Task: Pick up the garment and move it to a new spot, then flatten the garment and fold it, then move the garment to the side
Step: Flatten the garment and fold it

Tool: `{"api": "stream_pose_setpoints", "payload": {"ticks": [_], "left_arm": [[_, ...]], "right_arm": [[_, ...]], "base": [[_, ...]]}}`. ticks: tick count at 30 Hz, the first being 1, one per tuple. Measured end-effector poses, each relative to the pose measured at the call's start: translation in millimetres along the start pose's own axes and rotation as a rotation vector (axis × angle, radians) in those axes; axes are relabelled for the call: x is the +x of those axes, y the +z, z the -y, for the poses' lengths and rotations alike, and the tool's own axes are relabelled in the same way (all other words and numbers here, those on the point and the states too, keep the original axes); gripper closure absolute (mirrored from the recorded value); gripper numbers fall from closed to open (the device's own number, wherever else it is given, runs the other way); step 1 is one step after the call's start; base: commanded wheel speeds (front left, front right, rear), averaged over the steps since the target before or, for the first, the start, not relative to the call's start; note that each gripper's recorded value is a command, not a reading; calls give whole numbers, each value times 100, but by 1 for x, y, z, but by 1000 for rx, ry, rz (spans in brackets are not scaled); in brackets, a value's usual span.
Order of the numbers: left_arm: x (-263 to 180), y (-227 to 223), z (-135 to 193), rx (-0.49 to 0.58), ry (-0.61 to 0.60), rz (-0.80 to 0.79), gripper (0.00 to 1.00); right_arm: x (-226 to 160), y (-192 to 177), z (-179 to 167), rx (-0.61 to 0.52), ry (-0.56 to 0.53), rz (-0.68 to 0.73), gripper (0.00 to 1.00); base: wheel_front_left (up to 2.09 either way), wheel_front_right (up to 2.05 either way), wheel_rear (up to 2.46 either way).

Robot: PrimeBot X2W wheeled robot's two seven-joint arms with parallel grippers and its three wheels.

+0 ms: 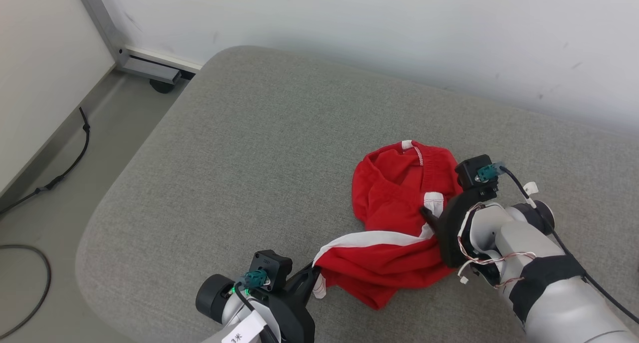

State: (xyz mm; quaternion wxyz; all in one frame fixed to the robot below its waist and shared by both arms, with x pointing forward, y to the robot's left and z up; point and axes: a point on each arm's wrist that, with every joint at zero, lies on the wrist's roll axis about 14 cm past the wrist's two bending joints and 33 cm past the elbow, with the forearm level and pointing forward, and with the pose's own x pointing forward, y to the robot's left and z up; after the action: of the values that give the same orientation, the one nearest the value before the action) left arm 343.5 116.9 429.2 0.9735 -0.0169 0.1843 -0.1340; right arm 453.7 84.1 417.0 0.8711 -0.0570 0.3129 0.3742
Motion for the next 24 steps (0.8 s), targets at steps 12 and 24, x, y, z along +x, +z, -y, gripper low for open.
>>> {"api": "stream_pose_setpoints", "payload": {"ticks": [12, 24], "left_arm": [[0, -3, -12, 5, 24, -8, 100], [4, 13, -36, 45, 44, 40, 100]], "right_arm": [[-5, 38, 2, 144, 17, 159, 100], [-68, 92, 73, 284, -103, 526, 100]], "base": [[0, 0, 0], [0, 0, 0]]}}
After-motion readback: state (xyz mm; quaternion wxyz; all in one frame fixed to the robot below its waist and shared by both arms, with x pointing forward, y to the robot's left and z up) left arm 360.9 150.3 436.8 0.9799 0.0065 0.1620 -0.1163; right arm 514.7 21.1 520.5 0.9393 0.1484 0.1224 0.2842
